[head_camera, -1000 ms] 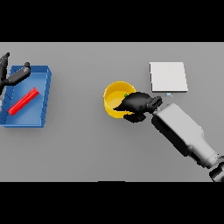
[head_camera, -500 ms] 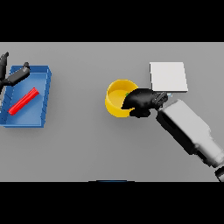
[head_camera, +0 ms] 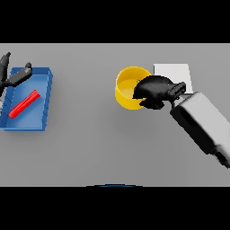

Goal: Pick up the red beaker and tilt it to pour out 1 green nut into yellow bowl. Pick up the yellow bowl and place it on the metallic measuring scale.

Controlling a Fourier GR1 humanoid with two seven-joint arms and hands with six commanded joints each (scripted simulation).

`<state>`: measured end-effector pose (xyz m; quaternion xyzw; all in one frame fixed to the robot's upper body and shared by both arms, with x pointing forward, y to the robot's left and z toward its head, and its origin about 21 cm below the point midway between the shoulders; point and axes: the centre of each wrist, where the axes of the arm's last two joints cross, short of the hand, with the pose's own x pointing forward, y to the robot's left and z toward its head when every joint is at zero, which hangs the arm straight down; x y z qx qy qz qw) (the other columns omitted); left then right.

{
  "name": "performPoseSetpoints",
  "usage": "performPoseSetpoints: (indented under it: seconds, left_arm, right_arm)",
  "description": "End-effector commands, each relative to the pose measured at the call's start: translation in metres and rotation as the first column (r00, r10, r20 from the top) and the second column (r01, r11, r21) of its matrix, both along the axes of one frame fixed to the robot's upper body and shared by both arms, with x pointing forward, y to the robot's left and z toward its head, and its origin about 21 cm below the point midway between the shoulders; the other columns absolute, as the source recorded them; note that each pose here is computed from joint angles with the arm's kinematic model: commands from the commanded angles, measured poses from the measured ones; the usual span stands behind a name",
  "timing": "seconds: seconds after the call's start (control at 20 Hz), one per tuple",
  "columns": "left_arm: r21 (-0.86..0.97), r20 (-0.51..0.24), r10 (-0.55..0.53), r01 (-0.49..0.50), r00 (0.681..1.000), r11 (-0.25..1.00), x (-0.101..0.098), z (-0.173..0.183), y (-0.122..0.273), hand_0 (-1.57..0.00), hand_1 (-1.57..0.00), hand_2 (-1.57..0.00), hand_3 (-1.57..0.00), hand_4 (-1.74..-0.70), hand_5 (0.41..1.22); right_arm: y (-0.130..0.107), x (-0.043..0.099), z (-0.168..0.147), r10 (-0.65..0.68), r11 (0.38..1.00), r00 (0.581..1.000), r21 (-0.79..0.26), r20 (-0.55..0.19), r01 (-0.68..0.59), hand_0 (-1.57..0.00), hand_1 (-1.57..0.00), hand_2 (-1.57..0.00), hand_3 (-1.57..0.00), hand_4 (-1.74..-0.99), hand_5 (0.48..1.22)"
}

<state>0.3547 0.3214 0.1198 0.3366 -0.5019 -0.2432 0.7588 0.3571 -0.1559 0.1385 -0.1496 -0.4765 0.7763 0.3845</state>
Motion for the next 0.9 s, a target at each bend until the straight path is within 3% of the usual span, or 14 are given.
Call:
performPoseSetpoints:
  seconds: [0.0,0.15,0.3,0.5,0.85]
  left_arm:
    - [0.004,0.007,0.001,-0.001,1.0,1.0,-0.001,0.001,0.002,0.0,0.0,0.0,0.0,-0.81,0.723]
    - [0.015,0.016,-0.009,0.009,1.0,1.0,-0.001,0.003,0.003,0.0,0.0,0.0,0.0,-0.8,0.723]
    - [0.002,0.014,-0.006,0.006,1.0,1.0,-0.003,0.006,0.0,0.0,0.0,0.0,0.0,-0.81,0.741]
    - [0.02,0.003,0.008,-0.008,1.0,1.0,-0.006,0.007,-0.002,0.0,0.0,0.0,0.0,-0.8,0.735]
    - [0.016,-0.014,0.039,-0.039,0.999,0.999,-0.008,0.012,-0.001,0.0,0.0,0.0,0.0,-0.83,0.773]
  right_arm:
    - [-0.003,-0.002,0.002,-0.005,1.0,1.0,-0.001,-0.001,0.005,-1.57,-1.57,-1.56,-1.25,-1.72,1.219]
    - [-0.013,-0.003,0.013,0.008,1.0,1.0,-0.005,0.028,-0.008,-1.57,-1.57,-1.56,-1.24,-1.719,1.22]
    - [-0.026,0.01,0.024,-0.055,0.998,0.994,-0.016,0.095,0.057,-1.57,-1.57,-1.57,-1.33,-1.72,1.221]
    - [-0.049,0.029,0.031,-0.138,0.99,0.98,-0.001,0.144,0.14,-1.57,-1.57,-1.57,-1.24,-1.72,1.221]
    - [-0.096,0.054,0.011,-0.298,0.955,0.947,0.018,0.119,0.298,-1.57,-1.57,-1.57,-1.17,-1.72,1.221]
